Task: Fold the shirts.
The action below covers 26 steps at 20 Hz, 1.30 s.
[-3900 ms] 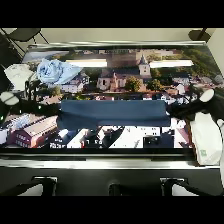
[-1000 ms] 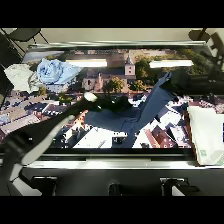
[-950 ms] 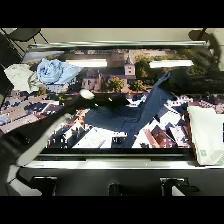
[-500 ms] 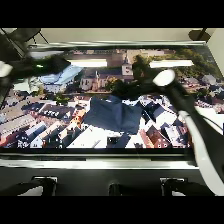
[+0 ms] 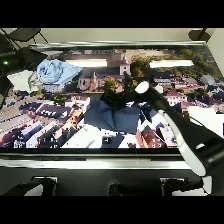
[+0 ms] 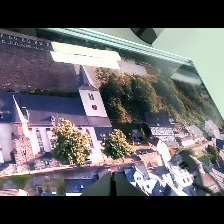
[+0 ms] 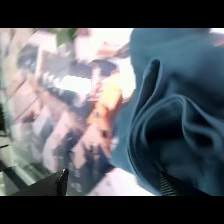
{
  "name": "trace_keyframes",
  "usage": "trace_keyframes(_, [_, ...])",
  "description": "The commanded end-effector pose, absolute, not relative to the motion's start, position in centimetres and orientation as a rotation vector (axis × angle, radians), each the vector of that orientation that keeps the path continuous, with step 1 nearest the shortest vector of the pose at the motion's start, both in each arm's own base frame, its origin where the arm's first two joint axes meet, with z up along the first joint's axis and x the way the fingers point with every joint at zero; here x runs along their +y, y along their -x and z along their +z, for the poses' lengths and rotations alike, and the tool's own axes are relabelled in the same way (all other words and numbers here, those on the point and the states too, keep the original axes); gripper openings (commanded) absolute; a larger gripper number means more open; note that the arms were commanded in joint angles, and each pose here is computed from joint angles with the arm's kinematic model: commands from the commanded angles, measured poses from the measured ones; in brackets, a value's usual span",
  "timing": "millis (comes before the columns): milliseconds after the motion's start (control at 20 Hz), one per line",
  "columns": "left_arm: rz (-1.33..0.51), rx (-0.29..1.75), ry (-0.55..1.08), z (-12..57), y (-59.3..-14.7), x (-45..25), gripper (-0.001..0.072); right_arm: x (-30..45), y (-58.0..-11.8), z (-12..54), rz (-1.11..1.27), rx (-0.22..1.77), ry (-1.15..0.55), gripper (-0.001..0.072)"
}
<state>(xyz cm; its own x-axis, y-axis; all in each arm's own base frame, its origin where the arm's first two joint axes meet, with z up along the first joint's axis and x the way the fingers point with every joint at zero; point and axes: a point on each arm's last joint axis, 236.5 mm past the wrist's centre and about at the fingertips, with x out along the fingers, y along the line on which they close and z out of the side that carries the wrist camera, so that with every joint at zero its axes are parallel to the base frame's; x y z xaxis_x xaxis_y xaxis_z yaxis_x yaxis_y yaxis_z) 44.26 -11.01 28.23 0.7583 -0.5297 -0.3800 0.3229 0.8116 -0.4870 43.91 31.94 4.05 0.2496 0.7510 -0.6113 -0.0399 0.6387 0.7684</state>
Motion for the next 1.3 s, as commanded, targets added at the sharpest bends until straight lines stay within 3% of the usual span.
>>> trace_keyframes(0, [-0.466, 0.549, 0.388, 27.6, -44.0, -10.7, 0.0035, 22.2, -44.3, 3.7, 0.451, 1.249, -0.542, 0.0651])
trace_keyframes(150, [-0.457, 0.550, 0.378, 27.5, -44.1, -10.4, 0.0035, 10.3, -41.4, 2.2, 0.198, 1.403, -0.374, 0.0636])
trace_keyframes(250, [-0.458, 0.550, 0.378, 27.5, -44.1, -10.4, 0.0035, 7.3, -38.9, 0.0, 0.126, 1.518, -0.383, 0.0636])
trace_keyframes(550, [-0.463, 0.559, 0.379, 27.4, -43.9, -10.6, 0.0035, 13.5, -36.9, -7.4, 0.177, 1.563, -0.825, 0.0608])
trace_keyframes(650, [-0.467, 0.569, 0.377, 27.2, -43.7, -10.7, 0.0036, 14.9, -37.0, -8.3, 0.224, 1.579, -0.897, 0.0562])
trace_keyframes(900, [-0.468, 0.571, 0.377, 27.2, -43.7, -10.7, 0.0036, 16.5, -37.6, -9.2, 0.237, 1.582, -0.959, 0.0556])
trace_keyframes(950, [-0.468, 0.571, 0.376, 27.2, -43.7, -10.7, 0.0036, 17.1, -37.3, -9.4, 0.247, 1.590, -0.943, 0.0523])
trace_keyframes(1000, [-0.468, 0.571, 0.376, 27.2, -43.7, -10.7, 0.0036, 17.7, -37.4, -9.5, 0.261, 1.582, -0.920, 0.0332])
trace_keyframes(1050, [-0.468, 0.571, 0.376, 27.2, -43.7, -10.7, 0.0036, 18.1, -37.9, -9.4, 0.286, 1.549, -0.886, 0.0034])
trace_keyframes(1250, [-0.468, 0.571, 0.375, 27.2, -43.7, -10.7, 0.0036, 16.7, -41.8, -2.8, 0.414, 1.375, -0.808, 0.0041])
